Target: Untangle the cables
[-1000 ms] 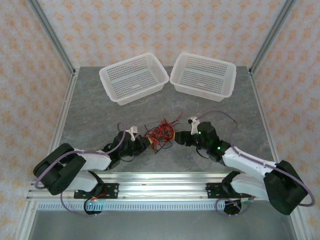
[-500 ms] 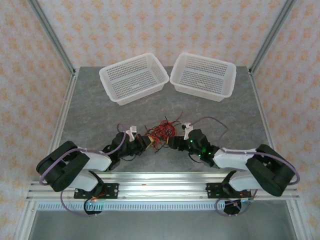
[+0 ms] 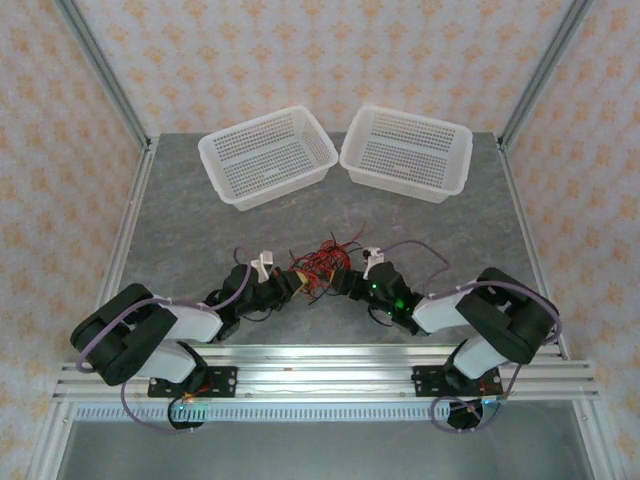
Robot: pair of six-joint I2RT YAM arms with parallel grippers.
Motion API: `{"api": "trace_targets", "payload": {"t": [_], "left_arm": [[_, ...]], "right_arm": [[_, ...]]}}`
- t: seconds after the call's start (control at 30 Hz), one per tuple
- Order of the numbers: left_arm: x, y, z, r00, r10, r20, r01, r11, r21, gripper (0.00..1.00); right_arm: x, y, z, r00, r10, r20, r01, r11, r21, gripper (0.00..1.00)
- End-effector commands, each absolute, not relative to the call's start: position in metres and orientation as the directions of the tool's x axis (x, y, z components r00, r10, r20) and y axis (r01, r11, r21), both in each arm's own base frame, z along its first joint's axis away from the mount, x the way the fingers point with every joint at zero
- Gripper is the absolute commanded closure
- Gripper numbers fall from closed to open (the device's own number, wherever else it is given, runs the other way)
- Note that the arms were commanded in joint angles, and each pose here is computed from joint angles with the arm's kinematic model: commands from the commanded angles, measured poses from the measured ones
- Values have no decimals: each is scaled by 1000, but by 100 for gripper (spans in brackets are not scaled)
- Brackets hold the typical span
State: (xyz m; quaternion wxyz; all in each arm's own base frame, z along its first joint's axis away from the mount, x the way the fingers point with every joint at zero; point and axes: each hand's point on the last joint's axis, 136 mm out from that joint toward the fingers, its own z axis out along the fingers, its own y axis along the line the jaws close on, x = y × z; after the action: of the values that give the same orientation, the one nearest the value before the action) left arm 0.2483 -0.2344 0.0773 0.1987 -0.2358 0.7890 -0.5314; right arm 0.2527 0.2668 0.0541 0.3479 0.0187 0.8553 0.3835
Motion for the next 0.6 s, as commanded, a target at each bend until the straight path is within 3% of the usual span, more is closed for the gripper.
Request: {"api": "trace_targets", "payload": {"t": [0.0,0.13,0.27,0.43,0.57], "left_arm": [[254,-233,87,-798,-598,-75,-138,302,-943,100],[254,-233,87,-796,-601,-73,-138,298,-944,100],[253,-233,89,-796,-600,-73,-134,292,-947,100],[255,-233,92,-803,-583,-126,-107,349,-931,100],[262,-222,89,-800,-540,-263,-82,532,-842,100]], "right_arm": [[261,279,65,-739,347,-578,-237,669,705,48],[264,289,58,-754,352,-554,-228,651,724,66],[268,294,57,-753,349,-559,-233,652,721,98],[268,287,70,-723,233,-651,-306,736,603,100],[259,273,75,-720,-13,-694,-398,827,398,100]]}}
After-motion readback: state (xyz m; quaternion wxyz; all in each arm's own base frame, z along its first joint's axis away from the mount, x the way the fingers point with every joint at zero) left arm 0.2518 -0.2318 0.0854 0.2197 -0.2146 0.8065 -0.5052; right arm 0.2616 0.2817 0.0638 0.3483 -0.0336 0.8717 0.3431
